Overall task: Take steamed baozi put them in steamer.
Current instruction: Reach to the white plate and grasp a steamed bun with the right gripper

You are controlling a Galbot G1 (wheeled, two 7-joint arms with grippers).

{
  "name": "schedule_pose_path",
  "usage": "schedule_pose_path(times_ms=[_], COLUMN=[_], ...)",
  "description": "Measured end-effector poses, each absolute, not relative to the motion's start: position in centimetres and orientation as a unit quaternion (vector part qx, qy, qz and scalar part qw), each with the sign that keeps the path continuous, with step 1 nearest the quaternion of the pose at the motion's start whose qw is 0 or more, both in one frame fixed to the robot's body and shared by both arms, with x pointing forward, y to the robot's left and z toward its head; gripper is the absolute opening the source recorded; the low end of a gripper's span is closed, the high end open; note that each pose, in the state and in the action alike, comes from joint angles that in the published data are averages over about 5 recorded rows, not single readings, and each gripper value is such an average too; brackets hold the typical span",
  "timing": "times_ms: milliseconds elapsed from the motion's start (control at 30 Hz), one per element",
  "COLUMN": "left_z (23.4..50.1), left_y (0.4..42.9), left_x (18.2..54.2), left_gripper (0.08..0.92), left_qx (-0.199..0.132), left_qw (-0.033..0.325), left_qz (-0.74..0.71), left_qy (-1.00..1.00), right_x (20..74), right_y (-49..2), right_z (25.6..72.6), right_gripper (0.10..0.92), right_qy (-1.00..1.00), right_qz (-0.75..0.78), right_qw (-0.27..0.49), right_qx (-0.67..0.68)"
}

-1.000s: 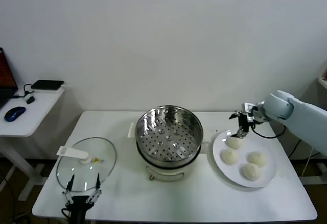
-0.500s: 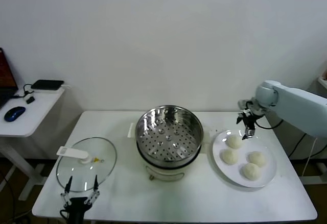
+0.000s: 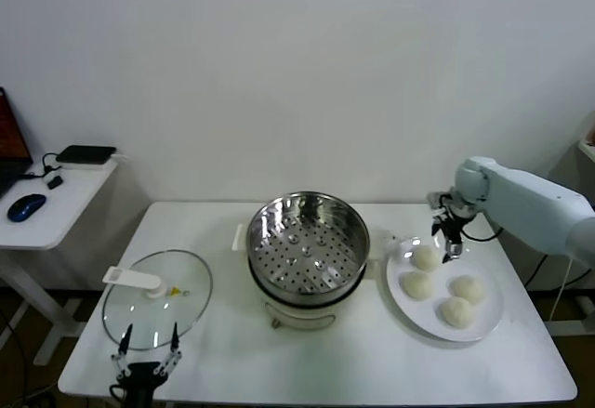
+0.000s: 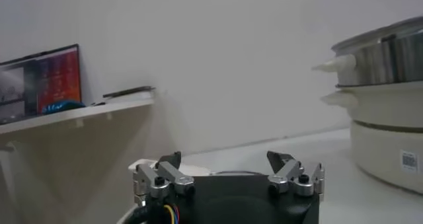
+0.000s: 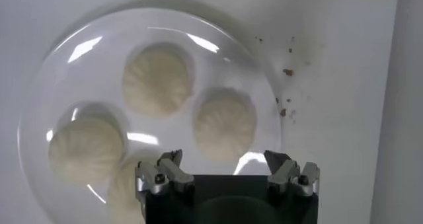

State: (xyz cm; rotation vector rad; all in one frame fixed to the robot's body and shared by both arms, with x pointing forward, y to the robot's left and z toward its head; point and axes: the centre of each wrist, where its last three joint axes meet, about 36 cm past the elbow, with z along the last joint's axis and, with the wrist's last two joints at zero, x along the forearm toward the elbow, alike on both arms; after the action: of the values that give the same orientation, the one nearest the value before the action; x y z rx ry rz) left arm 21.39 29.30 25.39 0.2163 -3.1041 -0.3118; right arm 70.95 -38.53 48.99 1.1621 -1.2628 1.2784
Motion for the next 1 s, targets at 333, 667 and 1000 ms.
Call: schedule_pose_path(times_ms=[333, 667, 1000], left_z=[25.2, 25.1, 25.4], left_y=[29.4, 29.4, 29.6], left_x=[21.4, 21.5, 21.4], left_gripper=[0.823, 0.823, 0.823], left_qx=[0.069, 0.071, 0.074], left_qw=[0.009, 0.008, 0.005], left_qz=[-0.101, -0.102, -0.104], left_qy=[-0.992, -0.992, -0.992], right_x=[71.1, 71.2, 71.1], right_y=[-38.5, -38.7, -38.9], right_z=[46.8, 46.3, 47.3], right_gripper=[0.823, 0.710, 0.645], right_qy=[-0.527, -0.530, -0.526], right_qz=[0.516, 0.513, 0.519], right_qw=[0.479, 0.479, 0.472], right_qx=[0.476, 0.476, 0.481])
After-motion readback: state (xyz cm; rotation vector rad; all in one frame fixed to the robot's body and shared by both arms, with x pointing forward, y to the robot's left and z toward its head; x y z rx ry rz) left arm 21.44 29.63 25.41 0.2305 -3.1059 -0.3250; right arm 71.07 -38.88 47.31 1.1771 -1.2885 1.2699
